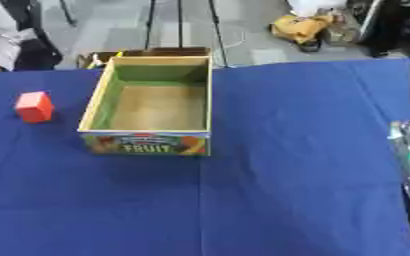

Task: Pick up objects on the table and place them in the box.

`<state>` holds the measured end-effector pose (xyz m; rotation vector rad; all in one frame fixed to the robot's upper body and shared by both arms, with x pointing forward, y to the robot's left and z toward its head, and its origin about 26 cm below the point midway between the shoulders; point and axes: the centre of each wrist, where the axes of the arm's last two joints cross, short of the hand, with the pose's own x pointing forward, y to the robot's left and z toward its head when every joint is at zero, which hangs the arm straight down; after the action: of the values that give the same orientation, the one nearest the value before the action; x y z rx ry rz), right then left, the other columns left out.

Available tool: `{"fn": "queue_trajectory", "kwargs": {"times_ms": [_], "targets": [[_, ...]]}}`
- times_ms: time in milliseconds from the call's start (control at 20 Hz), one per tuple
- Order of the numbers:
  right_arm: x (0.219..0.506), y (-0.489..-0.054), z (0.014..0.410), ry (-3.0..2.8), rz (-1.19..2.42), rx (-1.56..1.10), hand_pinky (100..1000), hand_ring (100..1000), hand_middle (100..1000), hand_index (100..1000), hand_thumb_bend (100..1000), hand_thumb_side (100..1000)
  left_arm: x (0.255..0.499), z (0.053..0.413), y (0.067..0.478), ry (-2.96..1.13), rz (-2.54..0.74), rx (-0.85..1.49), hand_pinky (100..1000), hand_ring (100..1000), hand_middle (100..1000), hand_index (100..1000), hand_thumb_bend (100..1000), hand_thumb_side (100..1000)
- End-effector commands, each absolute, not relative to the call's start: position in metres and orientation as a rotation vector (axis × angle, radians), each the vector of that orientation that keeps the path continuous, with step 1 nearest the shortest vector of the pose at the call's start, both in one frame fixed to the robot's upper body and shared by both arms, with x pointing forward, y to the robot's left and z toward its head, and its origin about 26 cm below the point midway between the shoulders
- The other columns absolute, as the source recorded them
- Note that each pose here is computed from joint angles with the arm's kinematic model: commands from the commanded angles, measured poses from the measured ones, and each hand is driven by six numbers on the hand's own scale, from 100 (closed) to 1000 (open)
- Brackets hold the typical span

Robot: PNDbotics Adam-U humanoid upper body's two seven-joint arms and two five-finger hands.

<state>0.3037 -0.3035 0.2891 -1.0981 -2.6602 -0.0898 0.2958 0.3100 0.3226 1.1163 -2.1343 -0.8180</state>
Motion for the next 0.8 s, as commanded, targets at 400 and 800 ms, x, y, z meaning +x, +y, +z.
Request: {"fn": "queue_trajectory", "kwargs": {"times_ms": [400,800], "targets": [[0.3002,-0.3028,0.2971,-2.687,-0.074,-1.097,705,698,734,830,268,1000,0.2903,0.3343,0.3087,-2.089,-0.902,1.169,731,840,915,1000,268,971],[0.2998,-0.3039,0.2964,-2.674,-0.058,-1.104,707,698,733,831,261,1000,0.2992,0.3414,0.3124,-1.958,-1.035,1.160,743,845,901,1000,387,1000]]}}
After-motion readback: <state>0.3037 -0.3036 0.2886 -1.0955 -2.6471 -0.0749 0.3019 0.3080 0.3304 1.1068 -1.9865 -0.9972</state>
